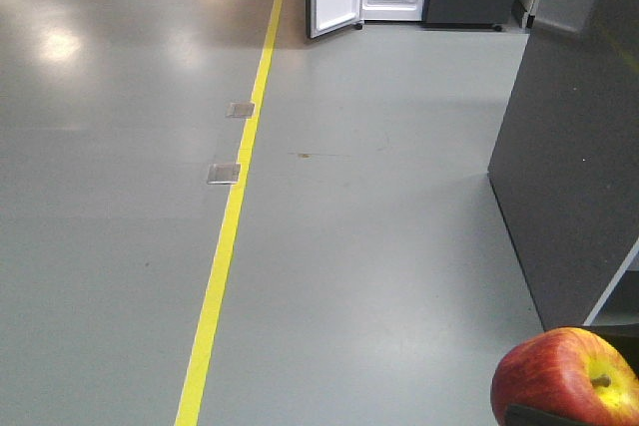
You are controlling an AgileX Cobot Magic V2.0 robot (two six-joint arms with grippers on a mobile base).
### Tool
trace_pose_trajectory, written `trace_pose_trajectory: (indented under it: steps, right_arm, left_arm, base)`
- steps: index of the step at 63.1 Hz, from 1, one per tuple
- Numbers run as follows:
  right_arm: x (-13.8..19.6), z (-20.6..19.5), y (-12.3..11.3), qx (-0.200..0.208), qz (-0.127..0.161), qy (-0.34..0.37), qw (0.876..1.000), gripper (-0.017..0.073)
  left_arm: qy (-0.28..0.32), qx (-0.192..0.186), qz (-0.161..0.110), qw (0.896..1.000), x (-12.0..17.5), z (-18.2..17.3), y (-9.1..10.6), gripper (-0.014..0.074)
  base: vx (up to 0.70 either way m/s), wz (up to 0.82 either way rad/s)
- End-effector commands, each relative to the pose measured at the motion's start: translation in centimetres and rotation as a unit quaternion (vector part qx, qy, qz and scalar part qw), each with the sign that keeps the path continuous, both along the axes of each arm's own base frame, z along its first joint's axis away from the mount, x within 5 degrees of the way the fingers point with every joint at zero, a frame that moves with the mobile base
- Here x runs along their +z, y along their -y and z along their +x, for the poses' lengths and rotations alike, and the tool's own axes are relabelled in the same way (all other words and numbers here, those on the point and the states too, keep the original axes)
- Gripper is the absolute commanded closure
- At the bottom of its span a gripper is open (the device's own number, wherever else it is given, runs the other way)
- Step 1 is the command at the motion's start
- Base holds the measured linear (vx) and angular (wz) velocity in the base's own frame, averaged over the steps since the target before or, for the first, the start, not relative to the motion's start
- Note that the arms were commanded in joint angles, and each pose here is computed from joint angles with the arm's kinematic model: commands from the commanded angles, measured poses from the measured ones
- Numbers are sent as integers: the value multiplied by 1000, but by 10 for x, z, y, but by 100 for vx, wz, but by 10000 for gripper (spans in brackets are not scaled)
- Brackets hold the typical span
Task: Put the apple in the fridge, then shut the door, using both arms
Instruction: 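Drive forward along the yellow floor line toward the refrigerator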
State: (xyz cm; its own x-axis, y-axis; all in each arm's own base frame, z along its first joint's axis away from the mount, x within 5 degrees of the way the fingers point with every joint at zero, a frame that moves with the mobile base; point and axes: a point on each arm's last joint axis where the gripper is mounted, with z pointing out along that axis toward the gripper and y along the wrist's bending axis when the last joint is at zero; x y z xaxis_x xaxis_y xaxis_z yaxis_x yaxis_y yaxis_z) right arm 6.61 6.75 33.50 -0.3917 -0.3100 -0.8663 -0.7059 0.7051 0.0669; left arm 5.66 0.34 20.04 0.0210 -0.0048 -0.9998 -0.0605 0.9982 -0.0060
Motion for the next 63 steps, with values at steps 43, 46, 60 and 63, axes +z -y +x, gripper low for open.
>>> trace_pose_trajectory:
  steps: [43,46,60,63]
  right_arm:
    - [15,2,-1,-4,32,38,999,198]
    - [15,2,-1,-4,32,38,999,198]
    - [15,2,-1,-4,33,38,999,198]
    - [15,2,-1,-4,33,38,999,198]
  left_arm:
    - [35,-1,-2,999,0,-1,0,600]
    - [35,-1,-2,999,0,-1,0,600]
    - [35,-1,-2,999,0,-1,0,600]
    - [35,-1,-2,999,0,-1,0,600]
  base:
    - [13,-4]
    - [14,-3]
    - [15,-3]
    - [16,-1]
